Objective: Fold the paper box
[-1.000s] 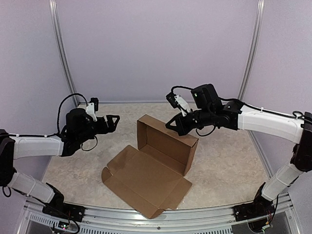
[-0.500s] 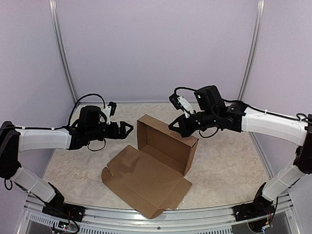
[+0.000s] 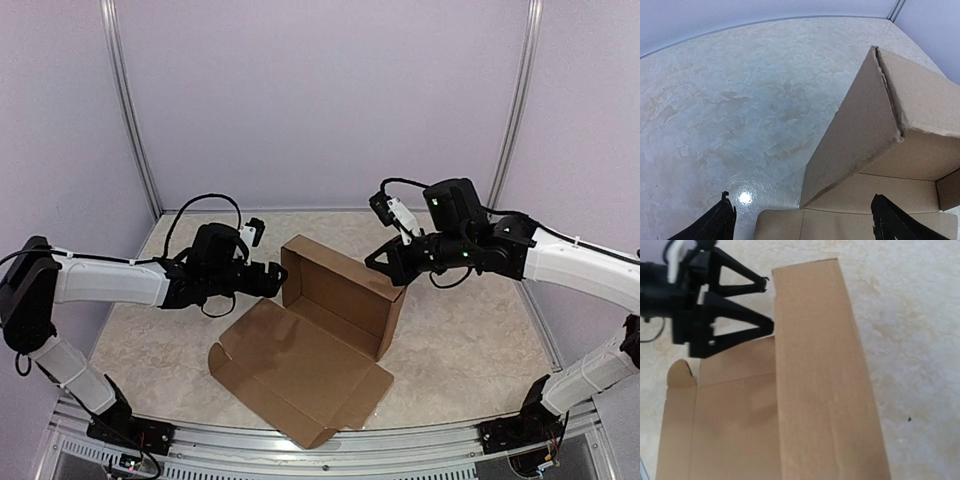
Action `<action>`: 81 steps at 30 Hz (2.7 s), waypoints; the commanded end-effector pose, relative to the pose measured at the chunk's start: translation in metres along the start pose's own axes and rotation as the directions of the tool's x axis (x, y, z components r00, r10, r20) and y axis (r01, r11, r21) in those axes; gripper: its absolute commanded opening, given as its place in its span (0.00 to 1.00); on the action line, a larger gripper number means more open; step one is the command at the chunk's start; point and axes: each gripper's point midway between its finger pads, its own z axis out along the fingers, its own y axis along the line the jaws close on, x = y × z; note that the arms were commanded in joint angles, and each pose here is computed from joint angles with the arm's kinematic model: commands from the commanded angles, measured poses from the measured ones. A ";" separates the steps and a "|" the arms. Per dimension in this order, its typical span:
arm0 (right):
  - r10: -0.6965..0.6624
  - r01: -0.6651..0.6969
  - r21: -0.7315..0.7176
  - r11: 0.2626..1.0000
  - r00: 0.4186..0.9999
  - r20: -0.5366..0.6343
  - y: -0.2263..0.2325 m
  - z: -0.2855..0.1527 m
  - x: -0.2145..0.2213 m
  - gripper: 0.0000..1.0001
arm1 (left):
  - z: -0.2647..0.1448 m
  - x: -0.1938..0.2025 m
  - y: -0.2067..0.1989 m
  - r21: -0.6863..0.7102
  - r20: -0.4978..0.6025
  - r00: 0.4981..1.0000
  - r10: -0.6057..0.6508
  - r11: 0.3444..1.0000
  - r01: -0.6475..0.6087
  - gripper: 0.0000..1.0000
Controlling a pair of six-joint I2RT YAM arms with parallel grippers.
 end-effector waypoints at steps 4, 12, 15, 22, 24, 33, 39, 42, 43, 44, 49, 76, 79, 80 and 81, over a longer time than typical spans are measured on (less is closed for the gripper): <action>0.050 -0.051 0.047 0.998 0.999 0.009 -0.007 -0.023 0.008 0.00 | 0.024 -0.018 0.005 -0.092 0.038 0.998 0.059 0.994 -0.055 0.85; 0.099 -0.100 0.065 0.993 0.995 0.019 -0.010 -0.038 0.023 0.01 | 0.044 -0.021 -0.001 -0.075 0.031 0.998 0.056 0.996 -0.054 0.70; 0.110 -0.112 0.066 0.992 0.994 0.020 -0.011 -0.041 0.025 0.01 | 0.049 -0.019 -0.006 -0.052 0.023 0.999 0.046 0.998 -0.045 0.63; 0.140 -0.142 0.061 0.988 0.990 0.027 -0.010 -0.042 0.029 0.01 | 0.054 -0.012 -0.006 -0.053 0.021 1.000 0.019 0.998 -0.018 0.40; 0.156 -0.158 0.067 0.985 0.987 0.031 -0.011 -0.044 0.032 0.01 | 0.056 -0.010 -0.009 -0.045 0.021 1.000 0.009 0.999 -0.008 0.32; 0.240 -0.246 0.127 0.961 0.969 0.063 -0.025 -0.051 0.049 0.02 | 0.057 -0.011 -0.012 -0.083 0.034 0.999 -0.013 0.996 0.016 0.03; 0.278 -0.299 0.208 0.931 0.953 0.125 -0.043 -0.059 0.060 0.11 | 0.045 -0.006 0.008 -0.199 0.024 0.999 -0.043 0.979 0.047 0.00; 0.275 -0.309 0.250 0.918 0.948 0.160 -0.052 -0.063 0.061 0.17 | 0.038 0.000 0.011 -0.232 0.017 0.999 -0.043 0.972 0.045 0.00; 0.271 -0.308 0.259 0.916 0.947 0.171 -0.054 -0.064 0.061 0.22 | 0.035 0.001 0.012 -0.248 0.012 0.999 -0.042 0.968 0.043 0.00; 0.267 -0.308 0.266 0.913 0.947 0.179 -0.056 -0.064 0.060 0.26 | 0.033 0.002 0.013 -0.261 0.003 0.999 -0.039 0.965 0.038 0.00; 0.249 -0.297 0.277 0.914 0.948 0.196 -0.061 -0.053 0.057 0.35 | 0.016 0.009 0.017 -0.320 -0.034 0.997 -0.073 0.946 0.058 0.00; 0.190 -0.307 0.466 0.830 0.941 0.281 -0.102 0.028 0.066 0.45 | -0.001 0.031 -0.004 -0.427 -0.161 0.954 -0.252 0.889 0.163 0.00; 0.188 -0.311 0.489 0.815 0.940 0.284 -0.105 0.032 0.069 0.43 | 0.000 0.035 -0.005 -0.432 -0.167 0.945 -0.282 0.882 0.187 0.00; 0.189 -0.311 0.492 0.813 0.941 0.282 -0.106 0.035 0.070 0.43 | 0.000 0.036 -0.005 -0.433 -0.167 0.942 -0.291 0.880 0.195 0.00; 0.190 -0.310 0.494 0.812 0.941 0.279 -0.106 0.037 0.071 0.42 | 0.001 0.037 -0.005 -0.433 -0.169 0.940 -0.297 0.879 0.200 0.00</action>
